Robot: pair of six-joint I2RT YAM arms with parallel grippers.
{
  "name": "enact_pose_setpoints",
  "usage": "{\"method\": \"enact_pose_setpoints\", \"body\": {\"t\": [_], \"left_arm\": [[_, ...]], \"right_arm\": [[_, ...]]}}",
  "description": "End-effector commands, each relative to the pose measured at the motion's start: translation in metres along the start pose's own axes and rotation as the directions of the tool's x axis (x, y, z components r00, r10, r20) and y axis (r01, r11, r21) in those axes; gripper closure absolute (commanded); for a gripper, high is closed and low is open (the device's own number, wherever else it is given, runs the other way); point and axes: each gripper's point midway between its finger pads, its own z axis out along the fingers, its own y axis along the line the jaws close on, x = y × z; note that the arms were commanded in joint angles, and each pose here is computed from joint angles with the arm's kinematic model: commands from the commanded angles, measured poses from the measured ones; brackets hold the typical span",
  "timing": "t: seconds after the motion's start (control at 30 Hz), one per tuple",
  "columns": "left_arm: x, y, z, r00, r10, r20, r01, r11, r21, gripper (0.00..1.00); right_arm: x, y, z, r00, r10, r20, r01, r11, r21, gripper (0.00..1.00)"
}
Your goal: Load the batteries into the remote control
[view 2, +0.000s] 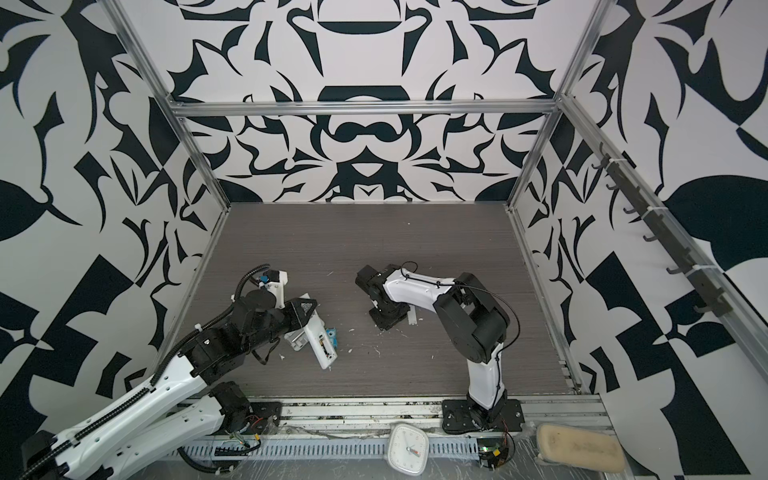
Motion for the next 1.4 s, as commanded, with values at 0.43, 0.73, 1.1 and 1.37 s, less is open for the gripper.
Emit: {"method": "enact_pose_setpoints", "body": {"t": [0.43,0.73,1.1,1.37], "left_arm": [[-0.016,-0.035,0.015,0.996,-0.022,0.091,0.016,0.997,0.070,1.00],[-0.020,-0.028,0.025,0.975,-0.141,0.173,0.127,0.988,0.088,1.00],[-0.031,-0.071,0.052,0.969,-0.104,0.222,0.063,0.981,0.182,1.00],[-0.027,-0.098,0.073,0.989,-0.038,0.146,-0.001,0.966,0.260,1.00]], "right_arm": [[0.028,-0.005,0.024,0.995,-0.027,-0.095,0.019,0.997,-0.077,0.87],[0.012,-0.002,-0.026,0.994,-0.002,0.111,0.016,0.992,-0.122,0.99],[0.016,0.007,-0.149,0.928,0.043,0.369,0.051,0.970,-0.239,1.00],[0.038,0.028,-0.175,0.933,0.021,0.359,0.118,0.926,-0.359,1.00]]}}
